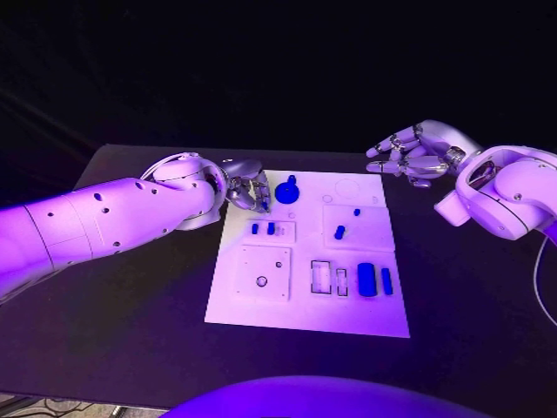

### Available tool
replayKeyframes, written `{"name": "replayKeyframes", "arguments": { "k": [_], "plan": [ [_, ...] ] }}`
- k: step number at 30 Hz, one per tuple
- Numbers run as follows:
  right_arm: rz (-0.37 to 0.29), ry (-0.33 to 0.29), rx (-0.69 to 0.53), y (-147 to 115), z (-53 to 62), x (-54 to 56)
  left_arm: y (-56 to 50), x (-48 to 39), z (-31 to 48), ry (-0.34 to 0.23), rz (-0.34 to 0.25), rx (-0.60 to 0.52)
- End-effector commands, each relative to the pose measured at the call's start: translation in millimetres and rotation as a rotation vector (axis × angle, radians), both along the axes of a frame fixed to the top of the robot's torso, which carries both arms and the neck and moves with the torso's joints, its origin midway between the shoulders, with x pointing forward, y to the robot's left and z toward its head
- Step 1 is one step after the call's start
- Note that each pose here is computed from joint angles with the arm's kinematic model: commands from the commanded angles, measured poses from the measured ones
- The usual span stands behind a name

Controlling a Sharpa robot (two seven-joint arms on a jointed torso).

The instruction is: Assemble the parts on the task board

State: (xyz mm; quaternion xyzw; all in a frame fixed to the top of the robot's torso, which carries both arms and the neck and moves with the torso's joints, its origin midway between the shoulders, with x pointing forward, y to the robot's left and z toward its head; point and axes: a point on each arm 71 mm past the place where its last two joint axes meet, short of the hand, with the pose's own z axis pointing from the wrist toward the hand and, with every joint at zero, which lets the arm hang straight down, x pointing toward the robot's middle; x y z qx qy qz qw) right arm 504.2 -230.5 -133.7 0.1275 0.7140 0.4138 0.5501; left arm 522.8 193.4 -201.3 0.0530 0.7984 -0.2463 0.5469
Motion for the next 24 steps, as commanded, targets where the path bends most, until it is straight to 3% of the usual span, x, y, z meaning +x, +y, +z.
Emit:
{"name": "replayKeyframes", "arguments": {
  "k": [1, 24],
  "plan": [
    [0.016, -0.003, -0.006, 1.5, 0.1, -0.4, -3.7, -2.3, -2.6, 0.031, -0.021, 0.008],
    [0.016, -0.002, -0.007, 1.8, 0.1, -0.4, -10.9, -4.3, -4.6, 0.038, -0.038, 0.011]
  ]
}}
